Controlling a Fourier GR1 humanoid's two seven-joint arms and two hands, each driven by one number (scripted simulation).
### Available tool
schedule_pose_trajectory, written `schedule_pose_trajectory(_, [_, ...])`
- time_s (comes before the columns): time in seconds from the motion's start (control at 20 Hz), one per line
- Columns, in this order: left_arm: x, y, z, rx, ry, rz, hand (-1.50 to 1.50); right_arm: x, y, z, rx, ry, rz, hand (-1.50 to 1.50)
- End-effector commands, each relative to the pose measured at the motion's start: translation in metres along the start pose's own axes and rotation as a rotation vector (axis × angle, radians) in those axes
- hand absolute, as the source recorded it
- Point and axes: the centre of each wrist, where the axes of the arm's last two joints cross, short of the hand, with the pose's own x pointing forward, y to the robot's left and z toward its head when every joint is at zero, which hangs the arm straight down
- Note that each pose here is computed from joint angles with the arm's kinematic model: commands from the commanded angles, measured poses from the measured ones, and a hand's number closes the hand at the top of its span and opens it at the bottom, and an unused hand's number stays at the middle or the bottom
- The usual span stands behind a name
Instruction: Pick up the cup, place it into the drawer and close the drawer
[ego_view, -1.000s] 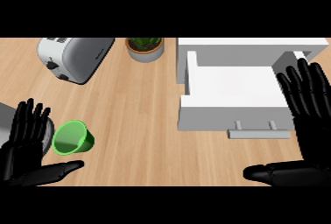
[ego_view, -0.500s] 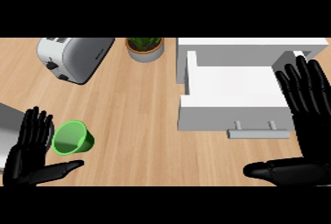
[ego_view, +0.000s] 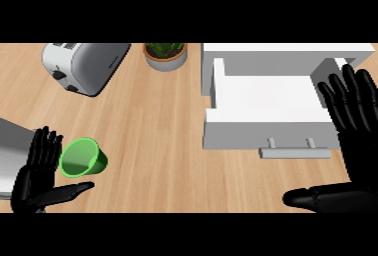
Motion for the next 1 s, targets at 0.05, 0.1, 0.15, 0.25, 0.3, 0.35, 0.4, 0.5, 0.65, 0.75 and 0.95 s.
schedule_pose_trajectory(0.05, [-0.028, 0.010, 0.000, 0.014, 0.011, -0.013, -1.50, -0.005, 0.008, 0.011, 0.015, 0.003, 0.003, -1.50])
schedule_pose_trajectory(0.1, [-0.036, 0.001, -0.002, 0.033, 0.006, -0.003, -1.50, -0.005, 0.004, 0.012, 0.009, 0.002, 0.003, -1.50])
schedule_pose_trajectory(0.15, [-0.035, -0.009, 0.003, 0.019, -0.004, -0.015, -1.50, -0.004, 0.002, -0.001, 0.008, -0.009, -0.011, -1.50])
schedule_pose_trajectory(0.25, [-0.040, 0.014, -0.011, 0.034, -0.007, -0.008, -1.50, -0.011, 0.017, -0.016, 0.007, -0.011, 0.008, -1.50])
schedule_pose_trajectory(0.3, [-0.048, 0.021, 0.009, 0.051, 0.002, 0.008, -1.50, 0.006, 0.013, 0.001, 0.001, 0.003, 0.002, -1.50])
schedule_pose_trajectory(0.35, [-0.031, -0.002, -0.007, 0.063, -0.009, -0.004, -1.50, -0.017, 0.001, -0.012, 0.017, -0.003, 0.011, -1.50])
schedule_pose_trajectory(0.4, [-0.054, 0.019, 0.002, 0.048, 0.017, 0.002, -1.50, 0.002, 0.013, 0.003, 0.015, 0.012, -0.007, -1.50])
schedule_pose_trajectory(0.5, [-0.053, -0.006, 0.009, 0.043, 0.007, -0.024, -1.50, 0.003, 0.007, -0.005, 0.017, 0.017, 0.011, -1.50])
schedule_pose_trajectory(0.65, [-0.058, 0.025, 0.007, 0.049, 0.021, -0.013, -1.50, 0.012, 0.009, 0.000, 0.027, 0.014, -0.010, -1.50])
schedule_pose_trajectory(0.75, [-0.064, 0.004, 0.004, 0.028, 0.003, -0.015, -1.50, -0.014, 0.010, -0.004, 0.002, 0.006, 0.001, -1.50])
schedule_pose_trajectory(0.95, [-0.079, 0.013, 0.015, 0.020, 0.011, -0.008, -1.50, 0.015, 0.011, 0.014, 0.013, -0.001, 0.010, -1.50])
